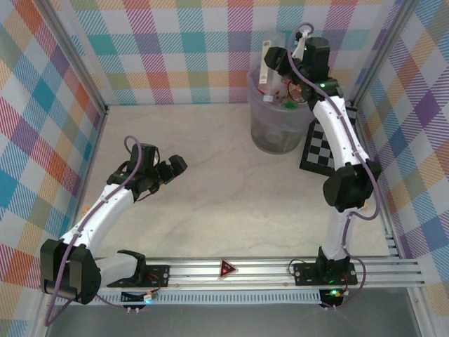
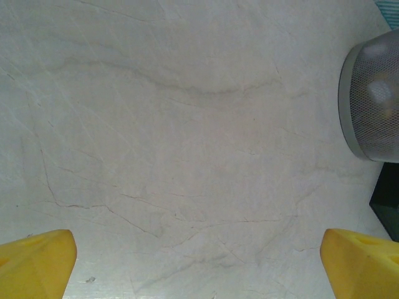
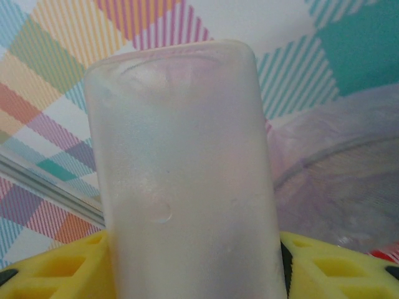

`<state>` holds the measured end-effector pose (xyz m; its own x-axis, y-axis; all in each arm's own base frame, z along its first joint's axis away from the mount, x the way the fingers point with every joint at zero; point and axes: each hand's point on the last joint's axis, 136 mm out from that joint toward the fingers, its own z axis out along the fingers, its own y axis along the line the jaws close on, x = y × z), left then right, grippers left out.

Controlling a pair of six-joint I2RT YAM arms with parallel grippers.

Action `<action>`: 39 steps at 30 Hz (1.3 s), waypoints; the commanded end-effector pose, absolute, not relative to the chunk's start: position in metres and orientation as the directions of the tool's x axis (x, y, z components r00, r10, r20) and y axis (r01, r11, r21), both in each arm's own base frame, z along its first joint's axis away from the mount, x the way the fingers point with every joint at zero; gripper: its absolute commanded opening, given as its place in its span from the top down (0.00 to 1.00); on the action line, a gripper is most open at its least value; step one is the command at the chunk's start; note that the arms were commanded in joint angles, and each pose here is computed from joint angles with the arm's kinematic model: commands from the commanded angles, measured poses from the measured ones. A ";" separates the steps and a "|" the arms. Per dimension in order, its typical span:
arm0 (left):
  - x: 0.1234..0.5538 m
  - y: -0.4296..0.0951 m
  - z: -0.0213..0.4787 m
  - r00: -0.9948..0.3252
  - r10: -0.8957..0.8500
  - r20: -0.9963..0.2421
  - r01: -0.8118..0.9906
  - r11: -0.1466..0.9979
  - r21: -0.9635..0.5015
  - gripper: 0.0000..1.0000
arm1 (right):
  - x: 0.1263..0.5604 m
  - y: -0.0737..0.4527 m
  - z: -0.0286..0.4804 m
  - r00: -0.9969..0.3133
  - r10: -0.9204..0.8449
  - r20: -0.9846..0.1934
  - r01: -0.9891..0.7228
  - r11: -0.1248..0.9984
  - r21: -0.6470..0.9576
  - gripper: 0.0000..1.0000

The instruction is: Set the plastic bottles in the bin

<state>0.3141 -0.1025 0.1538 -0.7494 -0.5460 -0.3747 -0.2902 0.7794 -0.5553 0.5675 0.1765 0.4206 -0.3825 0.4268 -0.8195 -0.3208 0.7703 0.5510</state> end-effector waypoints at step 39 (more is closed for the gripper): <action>0.318 -0.103 0.151 -0.744 -0.562 -0.361 -0.294 0.762 -0.578 0.00 | 0.588 0.137 0.444 0.079 0.022 -0.997 -0.352 0.936 -0.008 0.06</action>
